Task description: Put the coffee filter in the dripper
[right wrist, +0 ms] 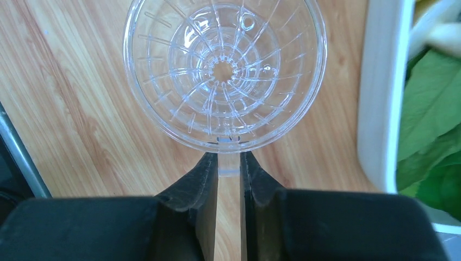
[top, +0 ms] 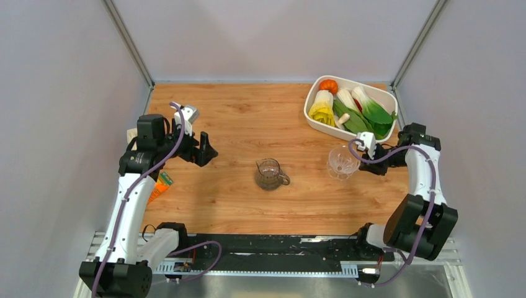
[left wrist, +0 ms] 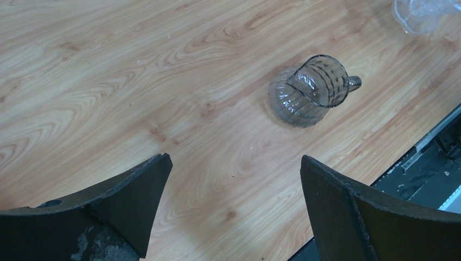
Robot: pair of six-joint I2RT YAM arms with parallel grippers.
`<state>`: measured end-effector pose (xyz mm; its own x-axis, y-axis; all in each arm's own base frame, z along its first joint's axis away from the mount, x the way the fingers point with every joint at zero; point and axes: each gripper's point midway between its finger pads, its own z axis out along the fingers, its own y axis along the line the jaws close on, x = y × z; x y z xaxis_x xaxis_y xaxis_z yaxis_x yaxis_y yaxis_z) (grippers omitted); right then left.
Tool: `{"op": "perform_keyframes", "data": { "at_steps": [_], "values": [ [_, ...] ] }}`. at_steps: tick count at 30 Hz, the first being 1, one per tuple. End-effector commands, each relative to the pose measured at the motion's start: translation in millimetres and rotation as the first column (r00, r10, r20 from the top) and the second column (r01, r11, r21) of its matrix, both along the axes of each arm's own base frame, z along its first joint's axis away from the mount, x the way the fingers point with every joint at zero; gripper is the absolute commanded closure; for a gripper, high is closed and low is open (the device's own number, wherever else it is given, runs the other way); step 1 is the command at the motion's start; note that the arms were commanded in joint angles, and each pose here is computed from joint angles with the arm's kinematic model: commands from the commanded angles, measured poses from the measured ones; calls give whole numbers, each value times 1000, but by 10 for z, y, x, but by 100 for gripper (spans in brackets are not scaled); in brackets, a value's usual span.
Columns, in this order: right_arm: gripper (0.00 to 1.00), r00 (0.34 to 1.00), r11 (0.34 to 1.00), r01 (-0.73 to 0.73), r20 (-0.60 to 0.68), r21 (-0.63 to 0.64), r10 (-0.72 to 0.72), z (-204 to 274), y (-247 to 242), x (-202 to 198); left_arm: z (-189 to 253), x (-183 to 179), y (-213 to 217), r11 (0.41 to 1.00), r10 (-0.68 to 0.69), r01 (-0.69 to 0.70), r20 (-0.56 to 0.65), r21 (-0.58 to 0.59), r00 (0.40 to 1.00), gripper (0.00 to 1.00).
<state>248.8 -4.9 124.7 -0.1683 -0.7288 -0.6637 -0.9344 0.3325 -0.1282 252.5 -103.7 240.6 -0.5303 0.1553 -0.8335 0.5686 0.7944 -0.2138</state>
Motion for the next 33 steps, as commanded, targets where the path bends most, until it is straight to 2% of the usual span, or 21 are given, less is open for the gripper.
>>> {"op": "perform_keyframes", "data": {
  "at_steps": [1,6,10,18,27,33],
  "values": [
    [100,997,985,-31,81,172,17,635,470,0,106,53,-9,1000,11,-10,57,-25,998,0],
    [100,993,968,-92,88,234,73,1105,1145,-36,178,89,-13,998,41,-38,67,-54,997,0],
    [100,985,960,-152,114,233,128,1334,1746,-103,210,113,-5,996,65,-60,67,-67,996,0],
    [100,992,968,-126,39,216,121,1296,2550,-70,231,119,6,993,93,-87,66,-83,993,0],
    [100,1000,985,-14,-7,170,16,989,2811,45,221,110,40,992,107,-102,73,-68,992,0],
    [100,999,980,43,-36,192,-36,869,2840,24,225,118,42,992,108,-103,76,-68,991,0]
  ]
}}
